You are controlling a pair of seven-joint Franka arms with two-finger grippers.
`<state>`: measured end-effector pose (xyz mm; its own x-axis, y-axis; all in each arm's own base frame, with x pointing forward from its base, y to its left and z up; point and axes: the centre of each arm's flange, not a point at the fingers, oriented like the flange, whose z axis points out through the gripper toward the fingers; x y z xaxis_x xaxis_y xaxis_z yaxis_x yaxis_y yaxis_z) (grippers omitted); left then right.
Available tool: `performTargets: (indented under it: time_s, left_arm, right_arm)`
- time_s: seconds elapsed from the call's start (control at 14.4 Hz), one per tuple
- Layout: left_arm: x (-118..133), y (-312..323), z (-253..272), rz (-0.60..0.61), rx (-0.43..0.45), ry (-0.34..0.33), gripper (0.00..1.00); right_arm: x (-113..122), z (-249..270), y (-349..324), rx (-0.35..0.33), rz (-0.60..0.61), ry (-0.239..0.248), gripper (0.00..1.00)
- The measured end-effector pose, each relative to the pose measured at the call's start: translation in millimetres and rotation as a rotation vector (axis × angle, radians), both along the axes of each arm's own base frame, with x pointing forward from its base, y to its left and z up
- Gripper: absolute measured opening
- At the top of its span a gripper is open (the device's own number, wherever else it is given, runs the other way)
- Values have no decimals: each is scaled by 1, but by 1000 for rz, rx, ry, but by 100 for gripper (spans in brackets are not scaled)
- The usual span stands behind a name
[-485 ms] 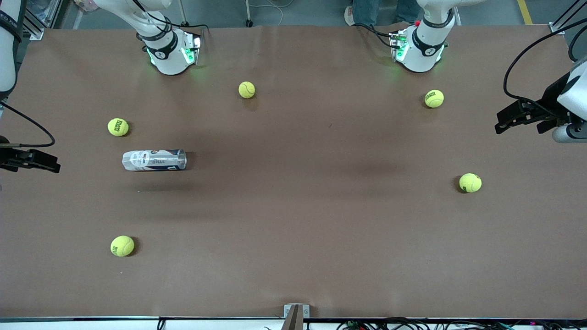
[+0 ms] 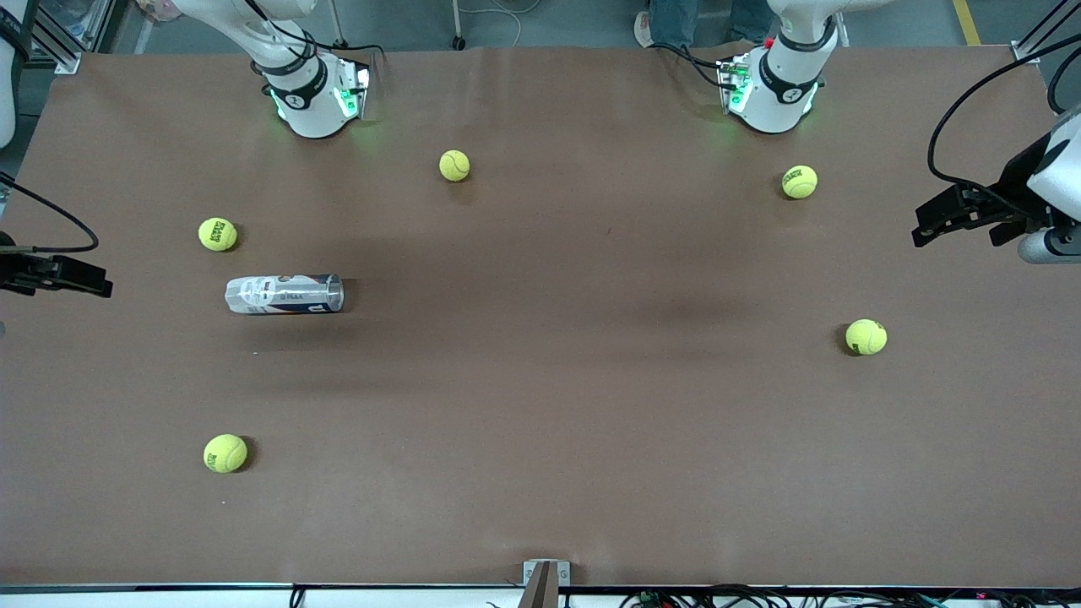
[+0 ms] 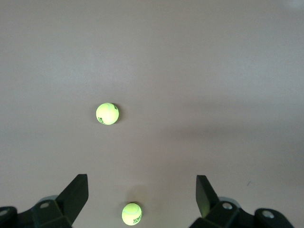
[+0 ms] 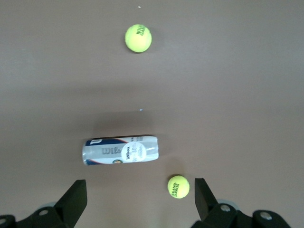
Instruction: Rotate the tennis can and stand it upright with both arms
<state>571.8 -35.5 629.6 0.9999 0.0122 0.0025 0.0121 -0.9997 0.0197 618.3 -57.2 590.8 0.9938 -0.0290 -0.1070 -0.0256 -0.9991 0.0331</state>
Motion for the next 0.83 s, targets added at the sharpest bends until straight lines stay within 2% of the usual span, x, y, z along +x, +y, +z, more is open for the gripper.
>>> performTargets:
  time_s: [0.55, 0.83]
  left_arm:
    - [0, 0, 0, 1, 0, 0, 100]
    - [0, 1, 0, 2, 0, 0, 100]
  right_arm:
    - [-37, 36, -12, 50, -29, -29, 100]
    - [-44, 49, -12, 54, -27, -57, 100]
